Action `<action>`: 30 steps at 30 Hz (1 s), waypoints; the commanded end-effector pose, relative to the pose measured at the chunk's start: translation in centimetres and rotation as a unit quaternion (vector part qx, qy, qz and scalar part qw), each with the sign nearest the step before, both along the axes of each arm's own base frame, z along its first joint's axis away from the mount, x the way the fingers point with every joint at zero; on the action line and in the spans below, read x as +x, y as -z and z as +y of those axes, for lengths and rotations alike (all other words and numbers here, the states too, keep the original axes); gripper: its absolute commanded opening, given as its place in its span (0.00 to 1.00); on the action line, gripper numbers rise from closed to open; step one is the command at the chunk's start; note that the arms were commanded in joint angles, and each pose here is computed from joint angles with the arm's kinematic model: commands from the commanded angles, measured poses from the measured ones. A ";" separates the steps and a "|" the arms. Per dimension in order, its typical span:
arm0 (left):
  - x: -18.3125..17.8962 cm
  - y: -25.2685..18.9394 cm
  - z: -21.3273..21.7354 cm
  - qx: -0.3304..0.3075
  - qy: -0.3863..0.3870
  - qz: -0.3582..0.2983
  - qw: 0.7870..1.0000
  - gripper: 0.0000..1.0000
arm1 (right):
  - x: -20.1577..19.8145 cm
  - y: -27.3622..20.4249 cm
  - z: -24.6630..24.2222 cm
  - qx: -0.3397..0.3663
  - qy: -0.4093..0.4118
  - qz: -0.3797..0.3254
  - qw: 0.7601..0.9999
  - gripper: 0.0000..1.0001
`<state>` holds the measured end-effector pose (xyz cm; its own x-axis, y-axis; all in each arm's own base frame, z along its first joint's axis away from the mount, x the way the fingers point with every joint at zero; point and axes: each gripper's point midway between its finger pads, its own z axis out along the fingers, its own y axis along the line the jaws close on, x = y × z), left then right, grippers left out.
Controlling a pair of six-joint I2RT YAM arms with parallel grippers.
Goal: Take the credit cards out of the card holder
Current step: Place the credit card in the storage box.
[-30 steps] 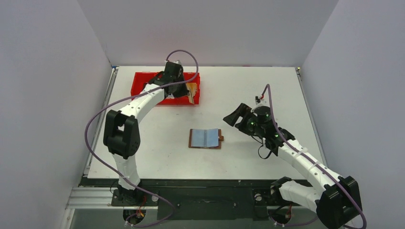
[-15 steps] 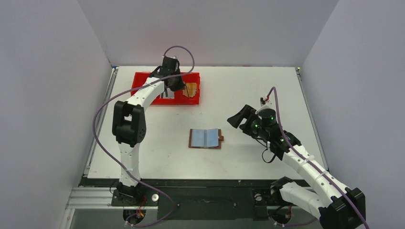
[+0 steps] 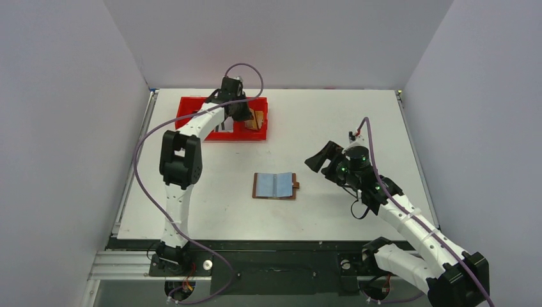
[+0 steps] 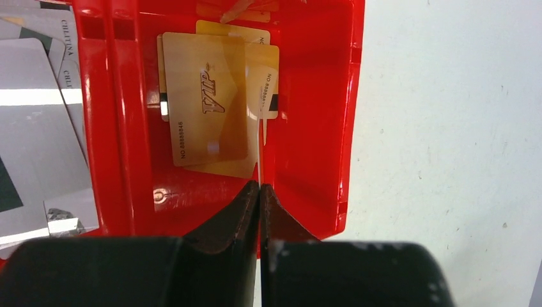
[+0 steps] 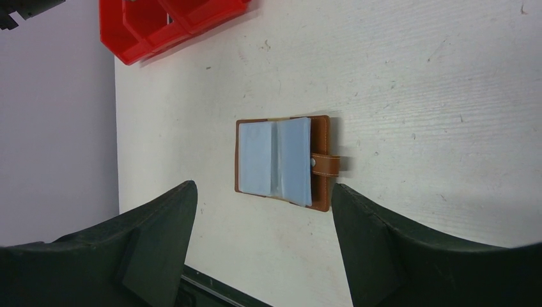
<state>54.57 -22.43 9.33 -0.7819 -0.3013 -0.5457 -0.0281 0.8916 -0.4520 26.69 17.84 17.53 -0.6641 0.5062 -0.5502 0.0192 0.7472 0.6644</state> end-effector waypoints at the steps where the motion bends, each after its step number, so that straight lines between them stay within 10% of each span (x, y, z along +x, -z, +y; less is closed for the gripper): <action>1: 2.1 -2.7 -0.9 -0.015 0.020 -0.048 0.999 0.00 | 0.3 -0.5 -0.6 -0.002 0.015 -0.016 1.000 0.73; 10: 2.3 -4.7 -0.8 -0.007 0.029 -0.059 0.998 0.30 | 0.3 -0.2 -0.7 -0.005 0.016 -0.011 1.000 0.73; 30: -6.3 -11.1 0.0 0.000 0.037 -0.062 0.997 0.34 | 0.5 1.4 1.4 -0.042 -0.006 0.006 0.999 0.75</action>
